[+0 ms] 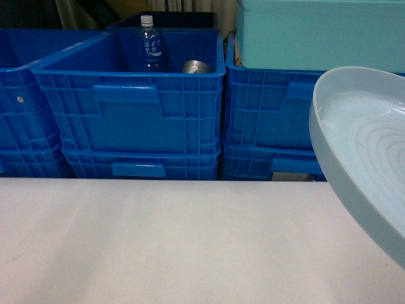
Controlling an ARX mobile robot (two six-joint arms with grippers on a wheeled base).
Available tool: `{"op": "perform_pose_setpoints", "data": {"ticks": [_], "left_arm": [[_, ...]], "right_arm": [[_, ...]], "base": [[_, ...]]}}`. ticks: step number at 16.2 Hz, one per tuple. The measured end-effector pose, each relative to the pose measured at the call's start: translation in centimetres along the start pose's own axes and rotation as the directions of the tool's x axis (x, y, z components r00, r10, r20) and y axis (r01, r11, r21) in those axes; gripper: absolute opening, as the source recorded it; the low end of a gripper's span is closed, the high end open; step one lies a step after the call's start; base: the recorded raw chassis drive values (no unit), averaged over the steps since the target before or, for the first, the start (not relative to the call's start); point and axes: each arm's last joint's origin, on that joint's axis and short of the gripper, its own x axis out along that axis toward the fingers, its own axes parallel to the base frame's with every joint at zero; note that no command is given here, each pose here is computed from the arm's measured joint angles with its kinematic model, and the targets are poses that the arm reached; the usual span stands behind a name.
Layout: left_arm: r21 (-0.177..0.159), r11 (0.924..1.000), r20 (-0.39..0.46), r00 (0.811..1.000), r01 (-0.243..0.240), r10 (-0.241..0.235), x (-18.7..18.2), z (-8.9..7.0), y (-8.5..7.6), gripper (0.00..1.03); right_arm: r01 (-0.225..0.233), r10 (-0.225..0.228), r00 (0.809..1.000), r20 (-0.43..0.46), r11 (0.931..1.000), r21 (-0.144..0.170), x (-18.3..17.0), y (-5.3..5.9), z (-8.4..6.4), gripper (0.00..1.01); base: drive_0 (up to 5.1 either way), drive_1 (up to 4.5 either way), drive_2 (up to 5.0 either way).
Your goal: Place blue tray on left shelf second layer neatly
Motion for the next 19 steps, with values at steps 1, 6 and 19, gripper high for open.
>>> {"op": "perform_pose_setpoints", "data": {"ticks": [1, 6, 19], "left_arm": [[0.0, 1.0, 0.0, 1.0, 0.0, 0.0, 0.0, 0.0, 0.0, 0.98], [0.0, 1.0, 0.0, 1.0, 0.0, 0.0, 0.0, 0.0, 0.0, 0.98], [0.0, 1.0, 0.0, 1.0, 0.0, 0.0, 0.0, 0.0, 0.0, 0.98]], "right_arm": [[-0.008, 0.008, 1.0, 0.003, 0.9999, -0.008, 0.1, 0.1, 0.0, 0.02], [0.052, -0.038, 0.994, 0.099, 0.9876, -0.148, 0.1, 0.4, 0.6, 0.02], [0.173, -0.081, 0.967, 0.241, 0.9038, -0.391, 0.8, -0.3, 0.8, 0.02]], "base": [[0.0, 0.0, 0.0], [0.0, 0.0, 0.0], [0.0, 0.0, 0.0]]}}
